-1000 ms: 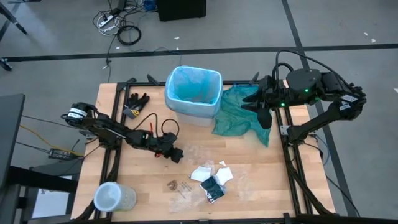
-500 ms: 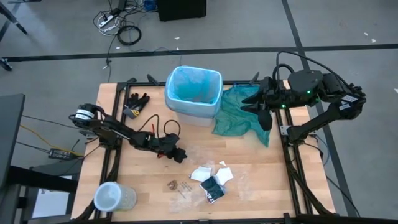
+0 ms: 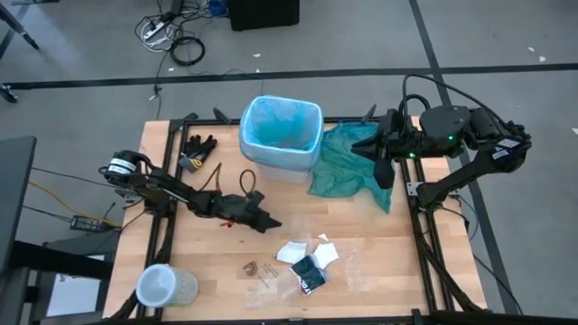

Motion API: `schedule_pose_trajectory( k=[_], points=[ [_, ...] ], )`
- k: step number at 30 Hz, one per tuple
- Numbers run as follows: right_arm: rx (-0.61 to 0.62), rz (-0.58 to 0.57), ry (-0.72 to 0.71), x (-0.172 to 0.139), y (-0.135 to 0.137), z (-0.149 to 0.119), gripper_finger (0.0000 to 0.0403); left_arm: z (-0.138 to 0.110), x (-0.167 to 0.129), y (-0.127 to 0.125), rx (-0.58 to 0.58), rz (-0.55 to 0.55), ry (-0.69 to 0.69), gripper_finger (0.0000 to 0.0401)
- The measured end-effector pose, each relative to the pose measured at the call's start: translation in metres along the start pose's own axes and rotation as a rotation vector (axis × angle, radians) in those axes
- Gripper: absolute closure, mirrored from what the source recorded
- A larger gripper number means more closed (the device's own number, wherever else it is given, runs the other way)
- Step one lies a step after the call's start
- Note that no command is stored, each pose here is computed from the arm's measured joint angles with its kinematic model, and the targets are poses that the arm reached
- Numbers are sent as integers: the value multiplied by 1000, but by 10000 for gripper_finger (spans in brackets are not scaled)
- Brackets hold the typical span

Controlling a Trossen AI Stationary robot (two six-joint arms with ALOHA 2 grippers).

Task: Place trash/remove bag and relplace
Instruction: Put the transparent plastic into the trash bin

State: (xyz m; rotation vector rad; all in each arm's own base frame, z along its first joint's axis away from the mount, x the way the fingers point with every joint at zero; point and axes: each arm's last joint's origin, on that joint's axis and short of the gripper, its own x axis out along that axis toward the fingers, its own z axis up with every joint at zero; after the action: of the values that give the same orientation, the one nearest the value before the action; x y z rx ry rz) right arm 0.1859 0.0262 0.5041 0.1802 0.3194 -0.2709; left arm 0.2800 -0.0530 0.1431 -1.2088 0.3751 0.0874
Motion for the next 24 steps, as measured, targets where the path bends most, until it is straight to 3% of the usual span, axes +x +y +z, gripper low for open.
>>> schedule_pose_trajectory(
  k=[5, 12, 19, 24],
  points=[
    [-80, -87, 53, 0, -4, -7, 384, 13, -5, -28, 2, -202, -181, 399],
    [-155, -256, 128, -6, -15, -17, 401, 32, -9, -83, 115, -417, -327, 400],
    [-178, -282, 157, -7, -17, -21, 402, 56, -9, -149, 309, -628, -357, 400],
    [-179, -284, 163, -7, -17, -21, 402, 92, -15, -180, 381, -714, -423, 401]
  ],
)
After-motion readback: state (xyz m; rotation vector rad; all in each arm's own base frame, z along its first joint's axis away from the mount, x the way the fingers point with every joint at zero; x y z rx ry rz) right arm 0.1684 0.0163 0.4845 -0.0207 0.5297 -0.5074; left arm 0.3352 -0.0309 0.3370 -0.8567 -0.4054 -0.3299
